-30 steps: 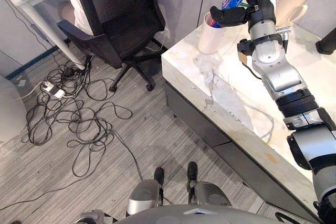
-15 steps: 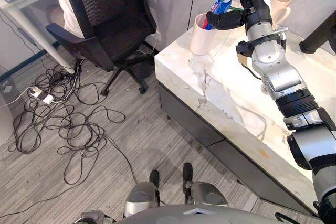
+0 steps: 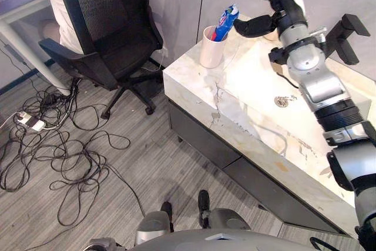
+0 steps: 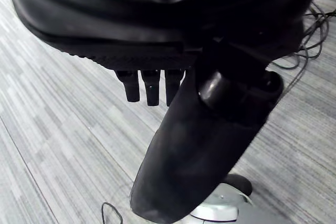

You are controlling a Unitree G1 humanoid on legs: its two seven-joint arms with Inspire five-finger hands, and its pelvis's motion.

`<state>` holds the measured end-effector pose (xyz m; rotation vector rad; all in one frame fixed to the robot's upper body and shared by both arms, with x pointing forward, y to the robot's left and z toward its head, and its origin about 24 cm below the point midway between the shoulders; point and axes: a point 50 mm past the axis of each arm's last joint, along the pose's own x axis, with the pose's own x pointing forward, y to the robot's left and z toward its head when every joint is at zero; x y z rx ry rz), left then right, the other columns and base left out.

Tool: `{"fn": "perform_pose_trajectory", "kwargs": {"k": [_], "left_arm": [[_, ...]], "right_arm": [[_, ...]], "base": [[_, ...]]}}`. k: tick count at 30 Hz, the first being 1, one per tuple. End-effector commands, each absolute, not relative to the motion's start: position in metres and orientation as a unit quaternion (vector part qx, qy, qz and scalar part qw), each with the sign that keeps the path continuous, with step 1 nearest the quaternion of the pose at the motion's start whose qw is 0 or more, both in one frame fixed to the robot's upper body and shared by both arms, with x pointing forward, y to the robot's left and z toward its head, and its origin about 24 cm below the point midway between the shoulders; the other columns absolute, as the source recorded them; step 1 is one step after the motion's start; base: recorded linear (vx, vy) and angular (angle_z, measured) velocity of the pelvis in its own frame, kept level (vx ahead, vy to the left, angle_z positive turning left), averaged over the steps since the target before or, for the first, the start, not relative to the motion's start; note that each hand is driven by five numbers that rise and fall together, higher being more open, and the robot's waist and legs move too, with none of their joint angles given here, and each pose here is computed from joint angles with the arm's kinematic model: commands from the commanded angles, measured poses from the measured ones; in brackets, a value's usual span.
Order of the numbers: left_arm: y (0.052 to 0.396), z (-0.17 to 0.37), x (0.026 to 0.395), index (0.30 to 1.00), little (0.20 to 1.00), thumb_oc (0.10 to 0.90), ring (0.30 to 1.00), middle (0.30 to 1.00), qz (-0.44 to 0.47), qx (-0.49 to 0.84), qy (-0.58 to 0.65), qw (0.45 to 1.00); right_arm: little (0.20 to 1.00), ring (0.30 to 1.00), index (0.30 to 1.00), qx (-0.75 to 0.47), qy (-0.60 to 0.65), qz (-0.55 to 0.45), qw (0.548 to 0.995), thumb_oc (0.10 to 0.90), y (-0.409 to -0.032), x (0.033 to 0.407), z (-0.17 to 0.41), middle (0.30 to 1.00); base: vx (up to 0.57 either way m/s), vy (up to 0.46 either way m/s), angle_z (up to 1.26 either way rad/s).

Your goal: Organize the bathroom.

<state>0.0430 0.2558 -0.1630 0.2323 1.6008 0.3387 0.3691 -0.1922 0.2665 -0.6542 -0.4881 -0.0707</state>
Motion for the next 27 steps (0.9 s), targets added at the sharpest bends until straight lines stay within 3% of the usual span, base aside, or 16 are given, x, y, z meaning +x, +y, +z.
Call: {"fn": "perform_pose_trajectory", "kwargs": {"k": [1, 6, 8, 13, 20, 24, 27], "left_arm": [[0.275, -0.159, -0.007, 0.9, 0.9, 0.8, 0.9, 0.9, 0.163, 0.161, 0.753, 0.617], [0.275, -0.159, -0.007, 0.9, 0.9, 0.8, 0.9, 0.9, 0.162, 0.163, 0.743, 0.629], [0.274, -0.16, -0.011, 0.9, 0.9, 0.8, 0.9, 0.9, 0.164, 0.155, 0.74, 0.633], [0.273, -0.161, -0.009, 0.9, 0.9, 0.8, 0.9, 0.9, 0.159, 0.143, 0.736, 0.642], [0.273, -0.161, 0.002, 0.9, 0.9, 0.8, 0.9, 0.9, 0.163, 0.117, 0.724, 0.66], [0.275, -0.161, 0.009, 0.9, 0.9, 0.8, 0.9, 0.9, 0.167, 0.104, 0.718, 0.668], [0.277, -0.16, 0.014, 0.9, 0.9, 0.8, 0.9, 0.9, 0.172, 0.099, 0.712, 0.673]], "right_arm": [[0.9, 0.9, 0.9, -0.303, -0.438, -0.129, 0.837, 0.8, -0.204, 0.331, 0.356, 0.9], [0.9, 0.9, 0.9, -0.295, -0.458, -0.274, 0.792, 0.8, -0.255, 0.3, 0.396, 0.9], [0.9, 0.9, 0.9, -0.31, -0.436, -0.394, 0.747, 0.8, -0.306, 0.276, 0.414, 0.9], [0.9, 0.9, 0.9, -0.318, -0.374, -0.539, 0.684, 0.8, -0.377, 0.239, 0.413, 0.9], [0.9, 0.9, 0.9, -0.272, -0.214, -0.696, 0.629, 0.8, -0.476, 0.175, 0.344, 0.9], [0.9, 0.9, 0.9, -0.243, -0.123, -0.739, 0.617, 0.8, -0.507, 0.145, 0.295, 0.9], [0.9, 0.9, 0.9, -0.194, 0.003, -0.771, 0.606, 0.8, -0.528, 0.111, 0.226, 0.9]], "base": [[-0.02, 0.052, -0.12], [-0.02, 0.055, -0.12], [-0.03, 0.069, -0.22], [-0.02, 0.058, -0.31], [-0.04, 0.048, -0.27], [-0.04, 0.043, -0.16], [-0.05, 0.029, -0.18]]}}
